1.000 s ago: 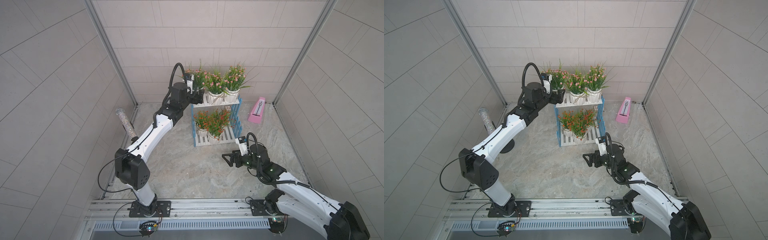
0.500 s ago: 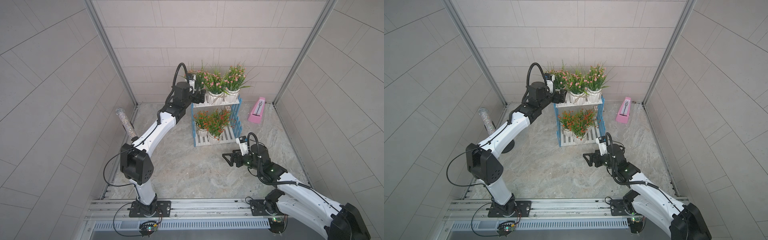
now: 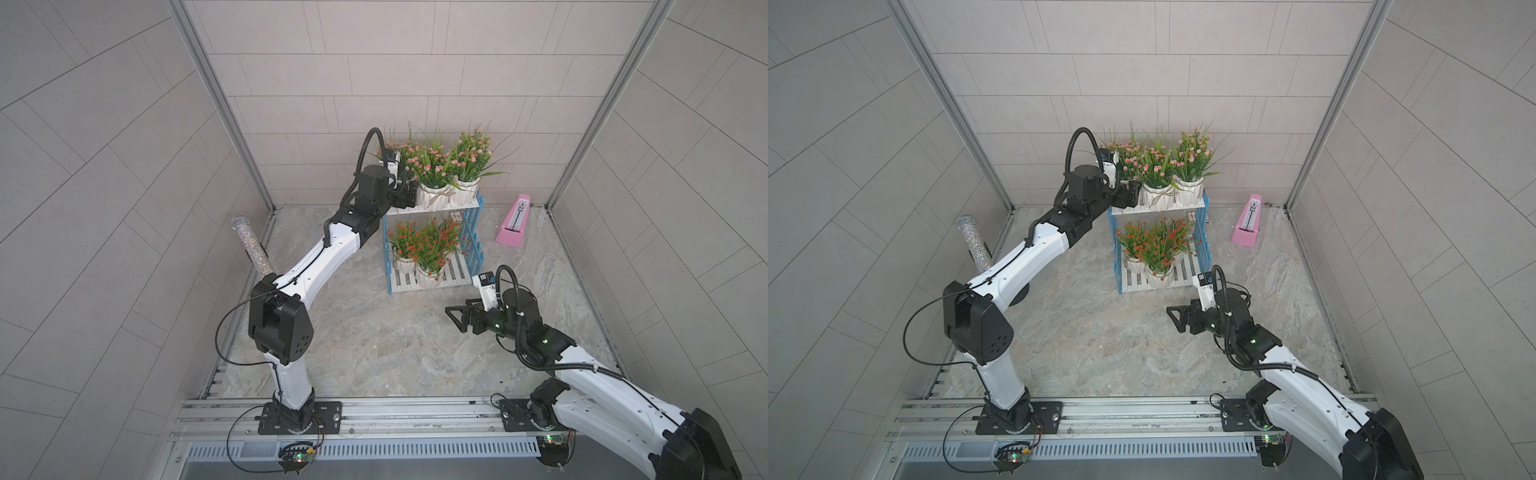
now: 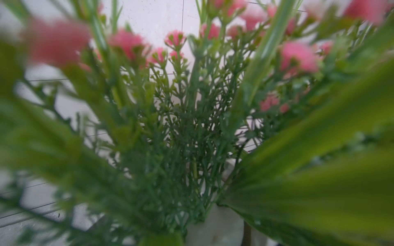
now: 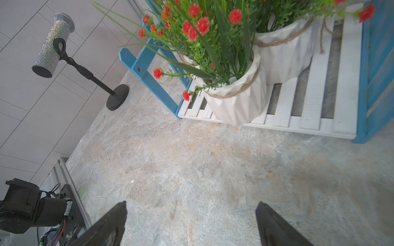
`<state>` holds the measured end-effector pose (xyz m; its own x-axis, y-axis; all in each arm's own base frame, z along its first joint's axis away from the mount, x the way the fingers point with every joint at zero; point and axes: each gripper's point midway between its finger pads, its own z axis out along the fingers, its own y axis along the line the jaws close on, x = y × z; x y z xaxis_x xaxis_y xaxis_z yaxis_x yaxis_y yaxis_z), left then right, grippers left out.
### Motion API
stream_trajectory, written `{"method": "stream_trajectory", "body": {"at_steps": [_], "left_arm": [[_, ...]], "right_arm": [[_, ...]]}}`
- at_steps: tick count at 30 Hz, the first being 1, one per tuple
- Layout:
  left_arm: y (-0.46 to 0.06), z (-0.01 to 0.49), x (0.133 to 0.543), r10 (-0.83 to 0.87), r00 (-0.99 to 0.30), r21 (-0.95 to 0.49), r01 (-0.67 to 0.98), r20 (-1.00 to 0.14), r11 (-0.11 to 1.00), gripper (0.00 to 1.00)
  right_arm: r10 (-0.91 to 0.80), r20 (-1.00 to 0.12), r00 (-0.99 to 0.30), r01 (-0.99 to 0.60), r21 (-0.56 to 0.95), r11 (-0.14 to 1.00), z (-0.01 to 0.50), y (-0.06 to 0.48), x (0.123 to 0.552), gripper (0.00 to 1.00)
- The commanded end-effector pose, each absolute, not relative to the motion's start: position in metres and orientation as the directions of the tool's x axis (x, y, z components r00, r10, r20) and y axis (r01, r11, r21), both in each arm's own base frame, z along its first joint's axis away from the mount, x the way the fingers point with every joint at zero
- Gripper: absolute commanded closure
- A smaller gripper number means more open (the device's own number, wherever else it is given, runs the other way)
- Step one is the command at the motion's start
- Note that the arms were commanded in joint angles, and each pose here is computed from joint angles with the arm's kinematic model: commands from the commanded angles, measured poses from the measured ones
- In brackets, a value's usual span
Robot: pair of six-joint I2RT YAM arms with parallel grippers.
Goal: Place the baby's breath potted plants on the rack by color
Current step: Place the baby's breath potted plant on the rack.
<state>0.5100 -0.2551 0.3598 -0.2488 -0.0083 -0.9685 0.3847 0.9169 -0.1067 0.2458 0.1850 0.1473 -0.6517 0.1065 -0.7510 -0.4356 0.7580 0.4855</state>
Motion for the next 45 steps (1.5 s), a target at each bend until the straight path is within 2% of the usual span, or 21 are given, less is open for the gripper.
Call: {"method": "stream_trajectory", "body": {"at_steps": [1,10,12,14,23,35,45], "left_arm": [[-0.266,0.408,0.503,-0.045,-0.126,-0.095,0.427,-0.991,0.899,0.20],[-0.259,0.400,0.498,-0.016,-0.134,-0.070,0.409,-0.991,0.910,0.20],[-0.256,0.400,0.496,-0.017,-0.132,-0.069,0.403,-0.991,0.912,0.11],[-0.254,0.401,0.494,-0.019,-0.128,-0.069,0.400,-0.992,0.914,0.06],[-0.247,0.405,0.484,-0.016,-0.119,-0.062,0.392,-0.993,0.918,0.00],[-0.247,0.408,0.489,-0.001,-0.117,-0.047,0.389,-0.993,0.920,0.00],[-0.245,0.423,0.477,-0.014,-0.084,-0.047,0.409,-0.996,0.911,0.00]], "right_arm": [[0.108,-0.751,-0.652,-0.431,0.484,0.762,0.143,0.182,0.244,0.03],[0.110,-0.749,-0.654,-0.434,0.490,0.756,0.142,0.183,0.244,0.03],[0.109,-0.748,-0.654,-0.434,0.490,0.756,0.142,0.184,0.245,0.03],[0.110,-0.747,-0.656,-0.434,0.492,0.755,0.141,0.184,0.245,0.03],[0.114,-0.737,-0.666,-0.440,0.512,0.738,0.141,0.190,0.248,0.03],[0.112,-0.737,-0.667,-0.443,0.512,0.736,0.141,0.190,0.246,0.03],[0.110,-0.734,-0.670,-0.442,0.513,0.735,0.139,0.191,0.248,0.03]]}}
